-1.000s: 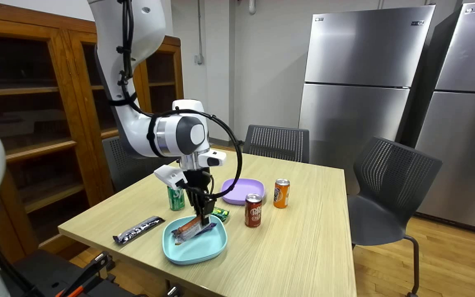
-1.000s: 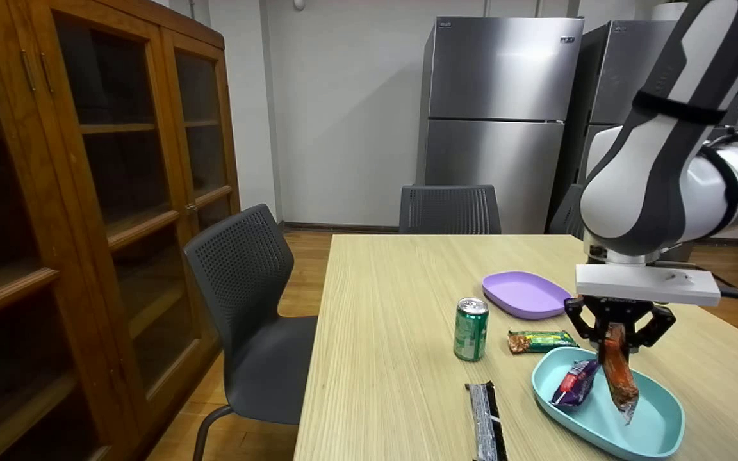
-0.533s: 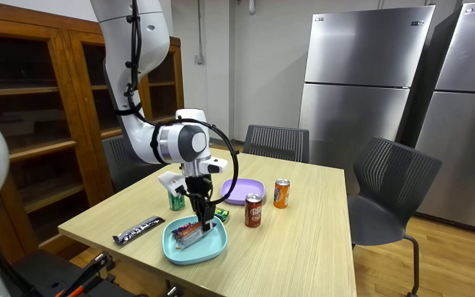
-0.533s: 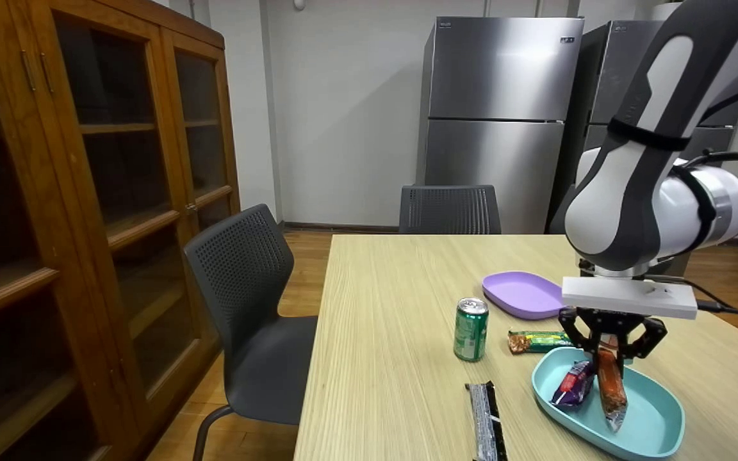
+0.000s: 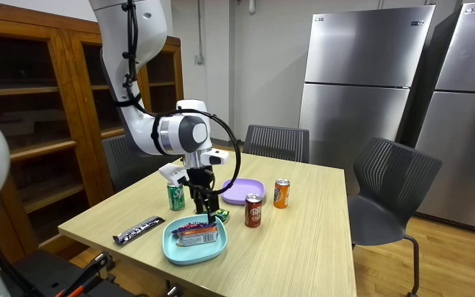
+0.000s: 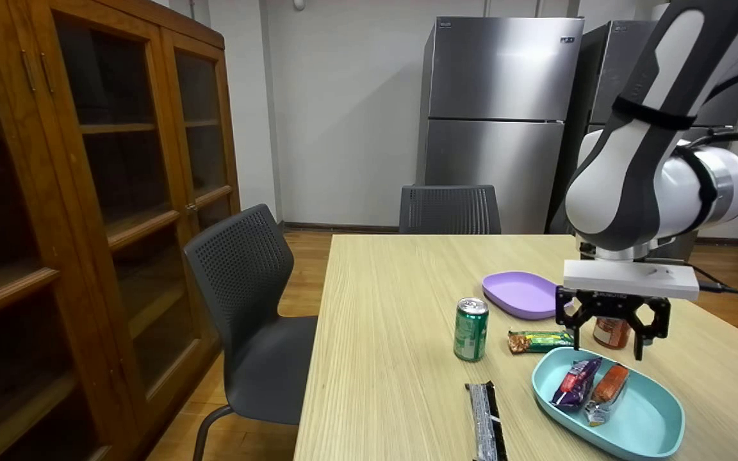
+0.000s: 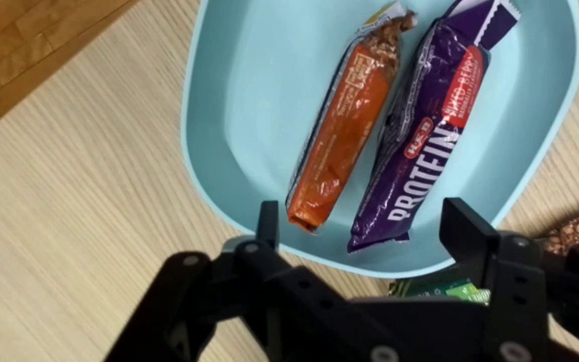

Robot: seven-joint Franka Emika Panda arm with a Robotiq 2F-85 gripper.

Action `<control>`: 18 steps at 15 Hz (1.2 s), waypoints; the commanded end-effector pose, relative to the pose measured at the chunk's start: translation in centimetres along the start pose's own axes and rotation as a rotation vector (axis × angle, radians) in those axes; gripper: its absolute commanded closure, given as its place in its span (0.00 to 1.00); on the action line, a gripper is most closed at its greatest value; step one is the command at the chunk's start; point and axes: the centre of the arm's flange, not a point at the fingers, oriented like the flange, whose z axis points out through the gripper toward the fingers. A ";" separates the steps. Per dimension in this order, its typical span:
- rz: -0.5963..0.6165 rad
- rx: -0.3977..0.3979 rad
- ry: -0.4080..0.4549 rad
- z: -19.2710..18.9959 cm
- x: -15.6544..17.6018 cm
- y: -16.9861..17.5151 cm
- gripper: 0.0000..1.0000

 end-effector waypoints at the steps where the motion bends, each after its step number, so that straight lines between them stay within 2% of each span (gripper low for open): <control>1: -0.024 0.033 -0.008 -3.6 0.2 0.7 0.00; 8: 0.020 0.068 0.056 -5.6 1.6 -0.6 0.00; 18: 0.116 0.104 0.057 -4.0 4.1 -4.3 0.00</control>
